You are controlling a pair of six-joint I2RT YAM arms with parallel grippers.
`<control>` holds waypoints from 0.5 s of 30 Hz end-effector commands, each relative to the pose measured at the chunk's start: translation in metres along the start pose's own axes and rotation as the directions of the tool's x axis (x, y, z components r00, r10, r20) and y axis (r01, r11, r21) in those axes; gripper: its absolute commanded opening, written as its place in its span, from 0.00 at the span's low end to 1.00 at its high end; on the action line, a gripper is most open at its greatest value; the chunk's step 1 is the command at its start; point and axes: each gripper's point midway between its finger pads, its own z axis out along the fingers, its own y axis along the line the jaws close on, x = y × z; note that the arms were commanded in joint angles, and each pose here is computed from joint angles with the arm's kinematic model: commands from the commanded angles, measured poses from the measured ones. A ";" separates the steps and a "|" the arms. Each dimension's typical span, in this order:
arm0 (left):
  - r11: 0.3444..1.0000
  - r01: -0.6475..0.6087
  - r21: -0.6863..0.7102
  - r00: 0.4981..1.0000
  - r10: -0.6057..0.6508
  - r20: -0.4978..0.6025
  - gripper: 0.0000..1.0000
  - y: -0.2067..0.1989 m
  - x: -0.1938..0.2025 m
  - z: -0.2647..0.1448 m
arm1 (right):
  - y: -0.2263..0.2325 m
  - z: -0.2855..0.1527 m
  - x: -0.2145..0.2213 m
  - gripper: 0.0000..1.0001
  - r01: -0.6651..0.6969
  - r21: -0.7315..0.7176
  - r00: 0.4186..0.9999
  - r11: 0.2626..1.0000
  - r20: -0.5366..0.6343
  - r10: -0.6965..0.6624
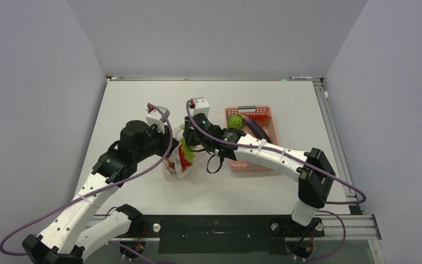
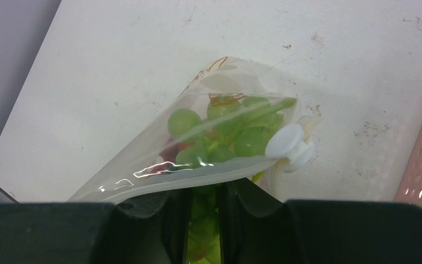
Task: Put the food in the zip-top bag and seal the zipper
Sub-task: Place the fake fruit in the zipper food storage bag.
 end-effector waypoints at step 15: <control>0.998 -0.012 0.065 0.999 0.009 0.040 0.00 -0.013 -0.014 0.001 | 0.012 0.006 -0.050 0.61 -0.138 -0.039 0.974 0.990 0.176 0.143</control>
